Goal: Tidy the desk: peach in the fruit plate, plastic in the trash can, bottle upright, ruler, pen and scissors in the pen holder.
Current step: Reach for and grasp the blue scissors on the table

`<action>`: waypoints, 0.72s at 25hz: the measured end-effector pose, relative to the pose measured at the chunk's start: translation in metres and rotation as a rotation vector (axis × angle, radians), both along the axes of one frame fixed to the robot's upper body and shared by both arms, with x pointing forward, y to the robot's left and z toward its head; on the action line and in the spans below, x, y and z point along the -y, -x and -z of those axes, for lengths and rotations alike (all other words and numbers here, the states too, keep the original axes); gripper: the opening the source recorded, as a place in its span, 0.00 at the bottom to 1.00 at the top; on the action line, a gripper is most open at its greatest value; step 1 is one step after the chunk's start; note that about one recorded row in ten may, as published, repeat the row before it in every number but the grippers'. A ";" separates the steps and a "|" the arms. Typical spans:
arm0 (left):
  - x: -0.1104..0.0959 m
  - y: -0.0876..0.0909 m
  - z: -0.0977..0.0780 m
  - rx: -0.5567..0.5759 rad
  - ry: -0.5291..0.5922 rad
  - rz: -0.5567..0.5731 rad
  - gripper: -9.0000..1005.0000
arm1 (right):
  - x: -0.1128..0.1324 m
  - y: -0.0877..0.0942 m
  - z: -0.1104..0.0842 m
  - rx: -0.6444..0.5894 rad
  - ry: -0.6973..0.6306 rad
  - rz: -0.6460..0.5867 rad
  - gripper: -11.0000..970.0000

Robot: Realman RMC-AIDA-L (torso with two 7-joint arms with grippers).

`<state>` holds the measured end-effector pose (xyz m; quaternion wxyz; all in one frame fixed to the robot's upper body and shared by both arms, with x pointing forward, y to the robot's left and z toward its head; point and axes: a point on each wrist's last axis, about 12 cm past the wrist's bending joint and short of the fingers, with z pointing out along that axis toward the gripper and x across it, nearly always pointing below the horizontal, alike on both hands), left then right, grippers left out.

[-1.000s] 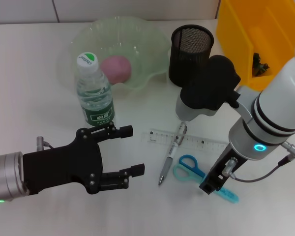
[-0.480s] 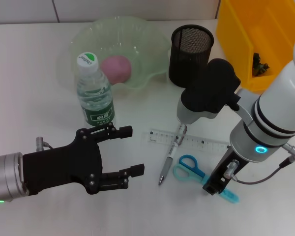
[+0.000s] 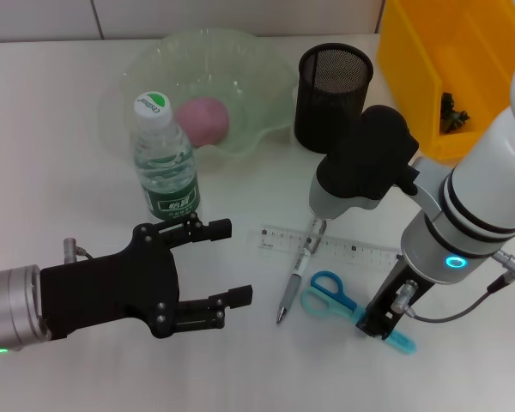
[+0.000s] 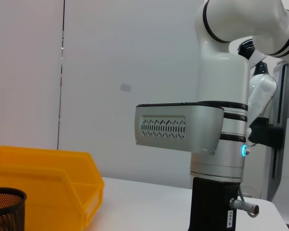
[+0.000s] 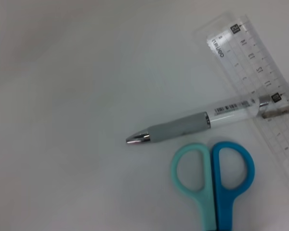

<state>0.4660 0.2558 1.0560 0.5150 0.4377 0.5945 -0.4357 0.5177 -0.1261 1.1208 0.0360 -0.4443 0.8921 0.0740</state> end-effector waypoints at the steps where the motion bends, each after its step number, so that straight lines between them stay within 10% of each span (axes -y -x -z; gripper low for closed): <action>1: 0.000 0.000 0.000 0.000 0.000 0.000 0.80 | 0.000 0.000 0.000 0.000 0.000 0.000 0.25; 10: -0.001 -0.001 -0.001 0.003 0.006 -0.007 0.80 | 0.003 0.001 -0.019 0.033 -0.112 0.004 0.19; 18: -0.002 0.001 -0.001 0.002 0.008 -0.006 0.80 | 0.053 -0.024 -0.058 0.090 -0.378 0.171 0.08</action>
